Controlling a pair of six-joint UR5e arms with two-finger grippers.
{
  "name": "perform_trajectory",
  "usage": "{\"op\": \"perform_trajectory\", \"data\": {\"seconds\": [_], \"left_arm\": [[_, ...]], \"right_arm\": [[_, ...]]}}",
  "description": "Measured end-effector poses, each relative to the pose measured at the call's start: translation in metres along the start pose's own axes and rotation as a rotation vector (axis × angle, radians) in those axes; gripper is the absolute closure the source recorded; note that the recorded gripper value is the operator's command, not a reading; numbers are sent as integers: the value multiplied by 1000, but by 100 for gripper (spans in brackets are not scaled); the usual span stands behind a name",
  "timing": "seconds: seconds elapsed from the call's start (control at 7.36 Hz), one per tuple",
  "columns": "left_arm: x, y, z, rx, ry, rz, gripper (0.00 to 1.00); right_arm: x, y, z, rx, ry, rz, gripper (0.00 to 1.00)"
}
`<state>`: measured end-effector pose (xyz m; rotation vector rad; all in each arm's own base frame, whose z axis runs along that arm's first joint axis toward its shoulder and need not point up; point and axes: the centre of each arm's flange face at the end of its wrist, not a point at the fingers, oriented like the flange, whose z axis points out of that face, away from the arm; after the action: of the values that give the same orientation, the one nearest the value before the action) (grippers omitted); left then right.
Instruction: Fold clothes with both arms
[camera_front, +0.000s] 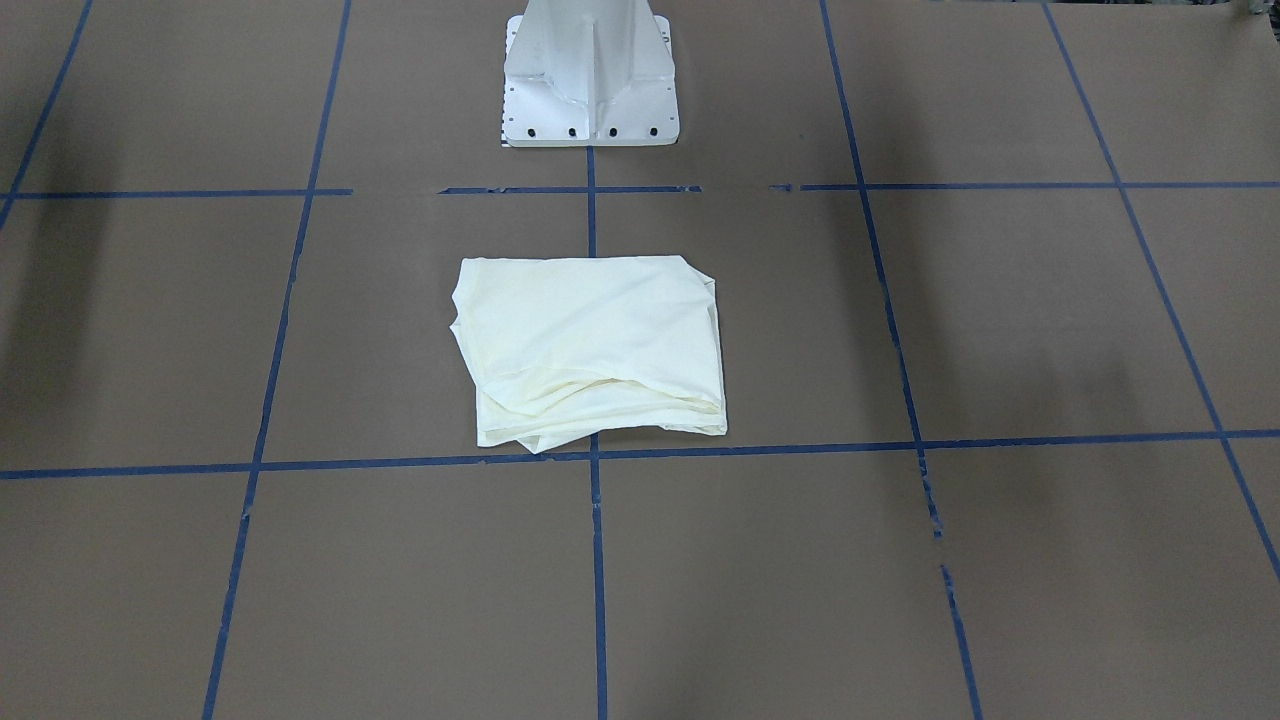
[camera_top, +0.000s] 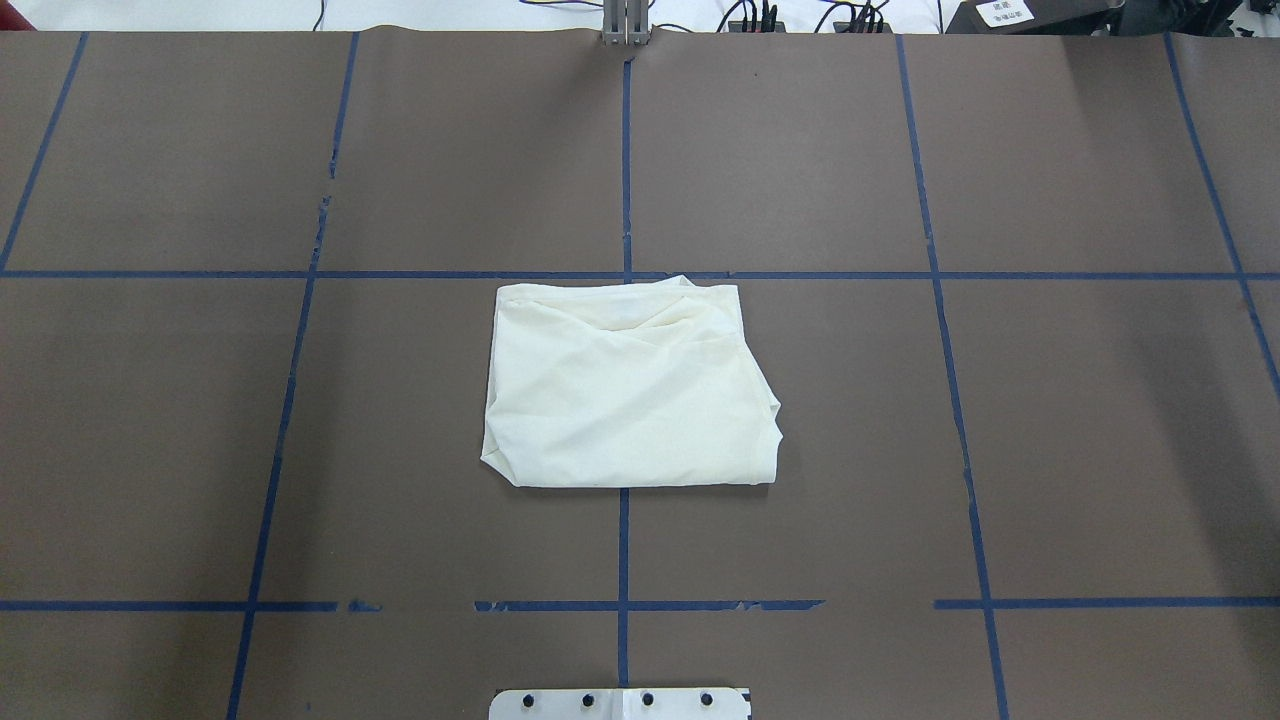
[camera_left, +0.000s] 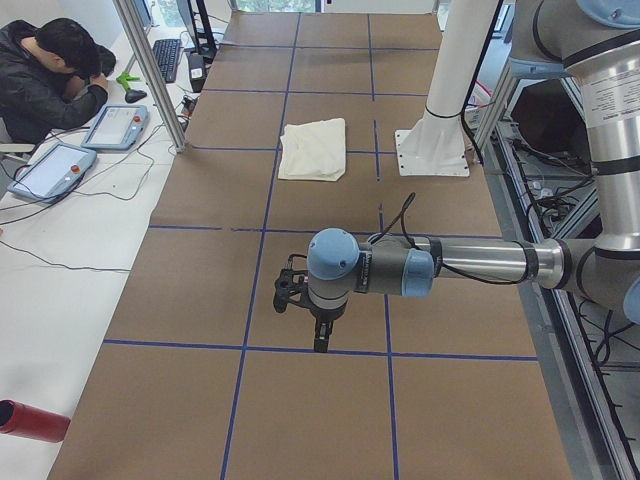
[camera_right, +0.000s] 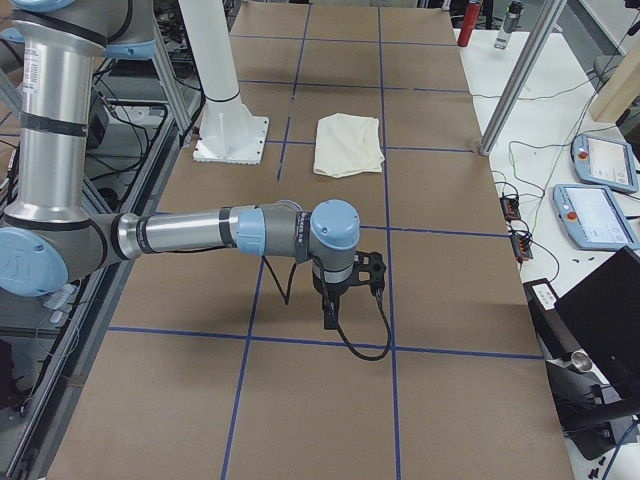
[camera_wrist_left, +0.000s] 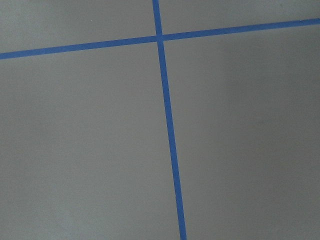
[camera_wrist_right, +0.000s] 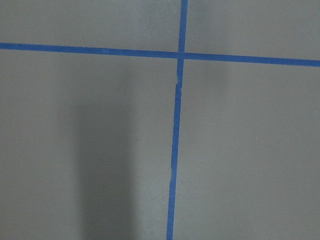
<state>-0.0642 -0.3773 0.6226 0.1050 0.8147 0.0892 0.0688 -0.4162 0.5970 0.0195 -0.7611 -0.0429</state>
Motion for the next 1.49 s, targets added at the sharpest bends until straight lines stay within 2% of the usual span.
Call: {"op": "perform_trajectory", "data": {"seconds": [1.49], "left_arm": [[-2,4,2,-6,0,-11,0]], "right_arm": [[2,2,1,-3,7,-1,0]]}}
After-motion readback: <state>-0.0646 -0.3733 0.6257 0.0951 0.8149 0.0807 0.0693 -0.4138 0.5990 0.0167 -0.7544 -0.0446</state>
